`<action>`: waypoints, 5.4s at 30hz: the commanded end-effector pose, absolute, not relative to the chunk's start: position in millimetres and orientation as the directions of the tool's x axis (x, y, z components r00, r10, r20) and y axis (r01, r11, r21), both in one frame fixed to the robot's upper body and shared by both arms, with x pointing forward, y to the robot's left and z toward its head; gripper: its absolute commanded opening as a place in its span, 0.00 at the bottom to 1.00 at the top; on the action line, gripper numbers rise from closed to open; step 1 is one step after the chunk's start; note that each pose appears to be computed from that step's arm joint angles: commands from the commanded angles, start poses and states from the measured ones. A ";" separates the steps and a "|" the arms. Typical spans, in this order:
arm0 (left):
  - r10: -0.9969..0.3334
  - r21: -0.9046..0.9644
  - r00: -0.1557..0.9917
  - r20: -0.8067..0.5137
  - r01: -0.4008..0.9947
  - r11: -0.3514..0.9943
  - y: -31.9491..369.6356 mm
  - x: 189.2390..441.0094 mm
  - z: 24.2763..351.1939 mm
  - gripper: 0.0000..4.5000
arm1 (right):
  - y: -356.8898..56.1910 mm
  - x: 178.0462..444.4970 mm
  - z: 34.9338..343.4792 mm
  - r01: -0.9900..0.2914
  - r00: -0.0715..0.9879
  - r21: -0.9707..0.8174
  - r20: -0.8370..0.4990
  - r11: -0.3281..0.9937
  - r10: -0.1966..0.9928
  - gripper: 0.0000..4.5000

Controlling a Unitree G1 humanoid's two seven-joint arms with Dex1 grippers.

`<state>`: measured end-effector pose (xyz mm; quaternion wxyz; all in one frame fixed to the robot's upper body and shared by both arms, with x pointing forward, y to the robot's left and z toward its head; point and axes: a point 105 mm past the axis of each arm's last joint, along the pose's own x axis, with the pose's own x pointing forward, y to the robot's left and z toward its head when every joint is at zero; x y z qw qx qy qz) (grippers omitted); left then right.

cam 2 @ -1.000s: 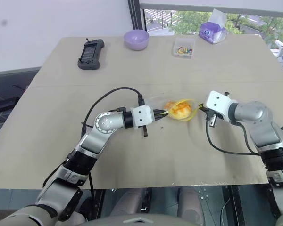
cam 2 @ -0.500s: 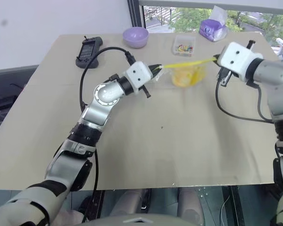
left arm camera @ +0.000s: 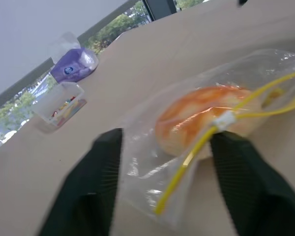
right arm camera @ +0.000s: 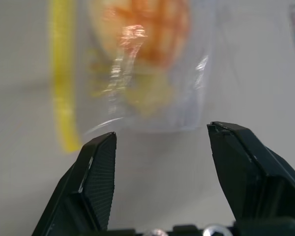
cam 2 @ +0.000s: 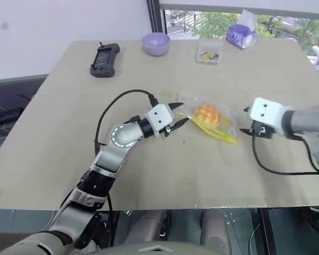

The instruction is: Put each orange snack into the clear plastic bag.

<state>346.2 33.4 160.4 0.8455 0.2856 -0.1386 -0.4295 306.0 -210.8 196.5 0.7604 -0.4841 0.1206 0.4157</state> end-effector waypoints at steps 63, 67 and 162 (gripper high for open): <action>-0.892 0.564 0.451 0.035 0.728 0.390 17.2 317.3 152.6 0.03 | -110.8 294.3 183.3 -0.694 0.625 -0.692 -0.444 0.198 0.641 0.73; -0.893 0.562 0.448 0.036 0.730 0.389 17.9 316.3 152.3 0.03 | -111.1 302.5 190.4 -0.651 0.662 -0.727 -0.403 0.218 0.632 0.73; -0.889 0.542 0.455 0.053 0.735 0.408 9.3 315.4 151.0 0.00 | -110.7 316.3 190.7 -0.526 0.668 -0.850 -0.391 0.029 0.634 0.02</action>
